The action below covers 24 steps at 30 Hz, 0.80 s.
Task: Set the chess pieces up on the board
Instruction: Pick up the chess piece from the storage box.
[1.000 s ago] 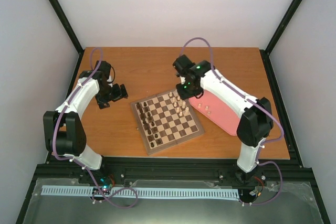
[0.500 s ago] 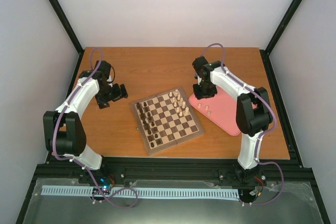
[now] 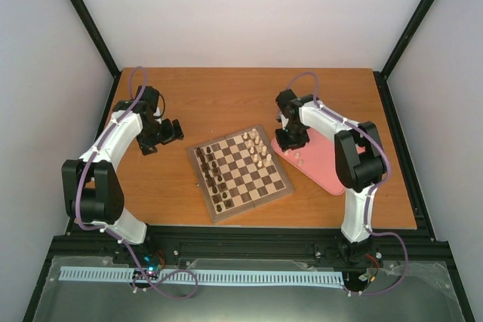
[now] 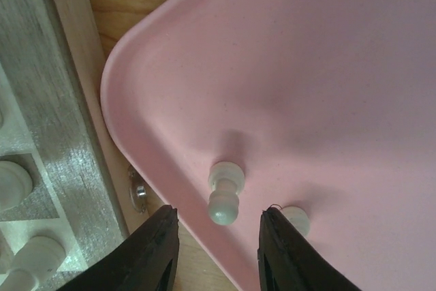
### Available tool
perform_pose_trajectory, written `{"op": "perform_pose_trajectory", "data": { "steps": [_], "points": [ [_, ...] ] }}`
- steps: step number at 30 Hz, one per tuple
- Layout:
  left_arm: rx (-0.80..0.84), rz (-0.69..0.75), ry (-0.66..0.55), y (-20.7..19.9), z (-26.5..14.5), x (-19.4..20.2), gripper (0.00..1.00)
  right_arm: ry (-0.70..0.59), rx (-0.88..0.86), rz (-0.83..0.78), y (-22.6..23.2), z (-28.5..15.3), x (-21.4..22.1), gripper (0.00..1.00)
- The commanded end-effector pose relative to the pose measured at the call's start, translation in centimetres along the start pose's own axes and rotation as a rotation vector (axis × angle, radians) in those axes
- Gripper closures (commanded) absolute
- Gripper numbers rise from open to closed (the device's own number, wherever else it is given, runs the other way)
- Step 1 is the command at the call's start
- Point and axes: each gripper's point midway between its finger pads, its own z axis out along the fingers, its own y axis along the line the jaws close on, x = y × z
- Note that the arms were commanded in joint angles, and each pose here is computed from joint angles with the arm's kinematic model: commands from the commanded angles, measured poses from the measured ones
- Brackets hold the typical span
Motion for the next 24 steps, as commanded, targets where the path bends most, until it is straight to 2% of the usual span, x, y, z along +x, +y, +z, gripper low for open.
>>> {"op": "perform_pose_trajectory", "data": {
  "steps": [1,15,24],
  "points": [
    [0.008,-0.001,-0.022,-0.6,-0.6,-0.7,0.00,0.028,-0.006,-0.005,-0.2,1.4,0.2,0.66],
    [0.002,0.000,-0.018,-0.4,-0.5,-0.5,0.00,0.044,0.019,-0.002,-0.6,2.3,0.0,0.72],
    [0.002,-0.002,-0.019,-0.3,-0.5,-0.4,0.00,0.040,0.026,-0.003,-0.7,2.1,-0.2,0.91]
  ]
}}
